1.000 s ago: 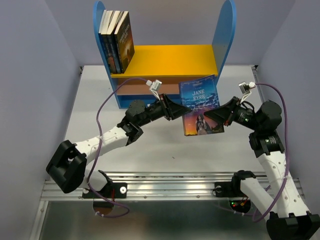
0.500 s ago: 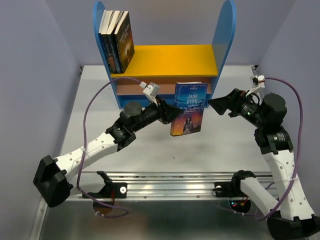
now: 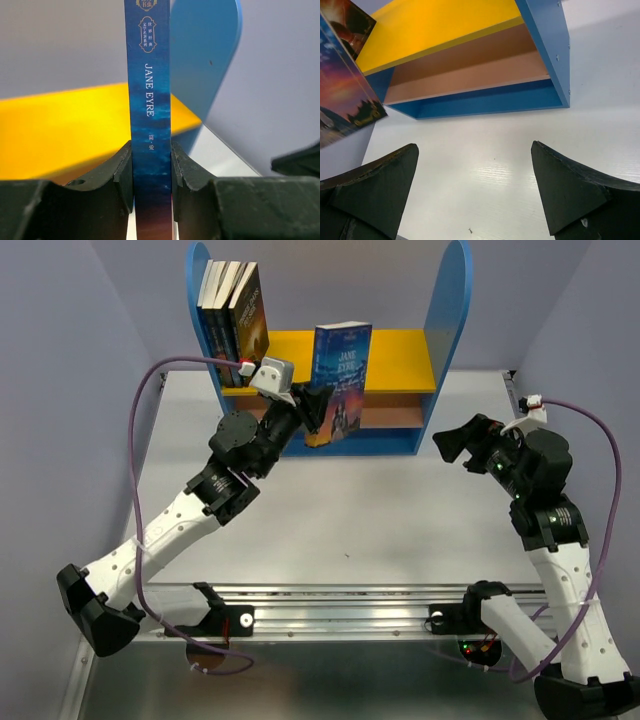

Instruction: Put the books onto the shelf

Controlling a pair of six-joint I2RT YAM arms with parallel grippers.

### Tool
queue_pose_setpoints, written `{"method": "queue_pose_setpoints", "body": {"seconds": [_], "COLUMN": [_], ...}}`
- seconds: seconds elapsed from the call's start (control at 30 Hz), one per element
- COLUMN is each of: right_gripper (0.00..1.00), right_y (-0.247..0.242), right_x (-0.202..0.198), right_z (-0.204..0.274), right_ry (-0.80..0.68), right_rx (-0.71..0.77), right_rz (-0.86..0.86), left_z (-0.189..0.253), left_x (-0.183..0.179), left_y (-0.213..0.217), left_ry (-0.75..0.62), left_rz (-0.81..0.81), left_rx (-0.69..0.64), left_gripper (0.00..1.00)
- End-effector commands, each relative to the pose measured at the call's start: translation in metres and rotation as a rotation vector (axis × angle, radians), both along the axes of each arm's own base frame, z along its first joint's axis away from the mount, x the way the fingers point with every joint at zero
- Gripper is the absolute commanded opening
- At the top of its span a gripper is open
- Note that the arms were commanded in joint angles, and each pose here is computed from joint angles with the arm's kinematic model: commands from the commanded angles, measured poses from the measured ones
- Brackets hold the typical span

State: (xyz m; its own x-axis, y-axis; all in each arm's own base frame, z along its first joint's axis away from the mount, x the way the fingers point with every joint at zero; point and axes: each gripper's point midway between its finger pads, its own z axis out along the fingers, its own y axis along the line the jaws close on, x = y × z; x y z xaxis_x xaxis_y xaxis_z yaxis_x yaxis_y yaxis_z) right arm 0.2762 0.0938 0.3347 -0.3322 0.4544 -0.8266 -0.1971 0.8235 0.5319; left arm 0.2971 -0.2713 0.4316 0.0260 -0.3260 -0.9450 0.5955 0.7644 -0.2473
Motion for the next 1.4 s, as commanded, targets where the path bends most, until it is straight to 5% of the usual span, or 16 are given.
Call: {"method": "queue_pose_setpoints", "body": {"seconds": [0.0, 0.2, 0.63, 0.8, 1.0, 1.37], "right_gripper": [1.0, 1.0, 1.0, 1.0, 1.0, 1.0], "right_y": [-0.01, -0.008, 0.006, 0.01, 0.013, 0.017], "right_x": [0.0, 0.007, 0.027, 0.033, 0.038, 0.032], "right_z": [0.019, 0.013, -0.001, -0.008, -0.016, -0.015], "right_ry": [-0.067, -0.049, 0.012, 0.037, 0.062, 0.059], "right_rx": [-0.04, -0.051, -0.079, -0.088, -0.092, -0.078], "right_rz": [-0.049, -0.033, 0.047, 0.075, 0.096, 0.119], "left_z": [0.132, 0.156, 0.187, 0.167, 0.126, 0.053], "left_x": [-0.008, 0.014, 0.071, 0.094, 0.081, 0.075], "left_y": [0.055, 0.083, 0.122, 0.137, 0.142, 0.16], "left_ry": [-0.333, -0.521, -0.789, -0.822, -0.871, -0.771], "left_rz": [0.215, 0.498, 0.654, 0.704, 0.683, 0.718], "left_rx": [-0.214, -0.2, -0.293, -0.285, -0.317, -0.353], "left_gripper": [0.0, 0.0, 0.0, 0.0, 0.0, 0.0]}}
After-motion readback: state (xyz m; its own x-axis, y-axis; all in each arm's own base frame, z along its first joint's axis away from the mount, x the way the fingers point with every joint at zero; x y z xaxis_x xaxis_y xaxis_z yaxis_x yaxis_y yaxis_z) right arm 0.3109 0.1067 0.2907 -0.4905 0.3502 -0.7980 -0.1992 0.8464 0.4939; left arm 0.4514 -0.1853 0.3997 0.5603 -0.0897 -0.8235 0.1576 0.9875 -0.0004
